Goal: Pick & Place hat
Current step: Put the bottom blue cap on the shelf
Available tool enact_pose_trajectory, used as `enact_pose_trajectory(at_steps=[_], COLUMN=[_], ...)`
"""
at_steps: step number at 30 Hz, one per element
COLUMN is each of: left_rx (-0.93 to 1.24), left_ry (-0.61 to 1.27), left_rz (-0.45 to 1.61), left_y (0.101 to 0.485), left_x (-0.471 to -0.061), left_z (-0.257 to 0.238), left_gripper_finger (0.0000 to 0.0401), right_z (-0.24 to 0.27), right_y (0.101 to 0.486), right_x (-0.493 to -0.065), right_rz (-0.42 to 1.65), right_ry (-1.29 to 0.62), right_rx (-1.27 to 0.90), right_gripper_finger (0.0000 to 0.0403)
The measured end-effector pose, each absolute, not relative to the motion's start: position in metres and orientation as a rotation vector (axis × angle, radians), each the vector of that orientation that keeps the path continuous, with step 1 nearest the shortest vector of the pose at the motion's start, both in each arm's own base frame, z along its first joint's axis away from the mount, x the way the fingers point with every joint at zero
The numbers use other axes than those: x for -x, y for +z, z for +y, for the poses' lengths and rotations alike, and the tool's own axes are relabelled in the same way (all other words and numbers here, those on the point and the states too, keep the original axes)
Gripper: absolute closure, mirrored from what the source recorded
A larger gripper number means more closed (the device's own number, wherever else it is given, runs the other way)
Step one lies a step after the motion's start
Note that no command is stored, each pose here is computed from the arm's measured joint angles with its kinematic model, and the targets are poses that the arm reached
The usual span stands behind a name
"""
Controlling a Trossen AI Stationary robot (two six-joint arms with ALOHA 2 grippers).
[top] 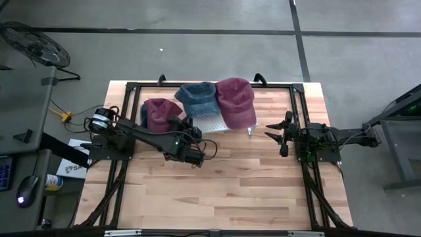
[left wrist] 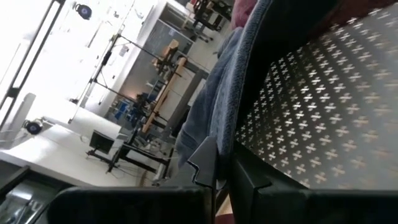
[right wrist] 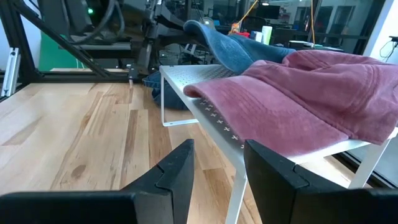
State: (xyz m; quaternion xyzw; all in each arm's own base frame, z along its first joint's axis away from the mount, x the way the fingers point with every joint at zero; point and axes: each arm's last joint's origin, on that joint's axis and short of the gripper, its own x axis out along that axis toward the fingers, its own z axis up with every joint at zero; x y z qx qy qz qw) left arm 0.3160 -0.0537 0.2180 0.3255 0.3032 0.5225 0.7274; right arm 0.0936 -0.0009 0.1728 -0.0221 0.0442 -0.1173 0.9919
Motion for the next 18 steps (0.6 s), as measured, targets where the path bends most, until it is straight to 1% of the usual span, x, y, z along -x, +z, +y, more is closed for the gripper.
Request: enact_pose_trajectory(at_steps=[8,14,18], left_rx=[-0.688,-0.637,-0.620], left_ry=[1.093,1.045,1.023], left_rz=[0.703,0.753,0.776], left_y=[0.2162,0.2142,0.2133], left_x=[-0.3154,-0.3157,-0.3158], left_z=[-0.0603,-0.0602,-0.0605], left_gripper_finger=[0.0387,0.0371,0.0367], right_z=[-0.0009,-0.0009,-0.0009], right_y=[0.1728,0.1729,0.1729], right_x=[-0.0936,-0.0935,-0.0935], right_rz=[0.089,0.089,0.089], right_ry=[-0.235,-0.235,-0.235], right_rx=[0.045,0.045,0.044], right_gripper_finger=[0.0269,0.0269,0.0269])
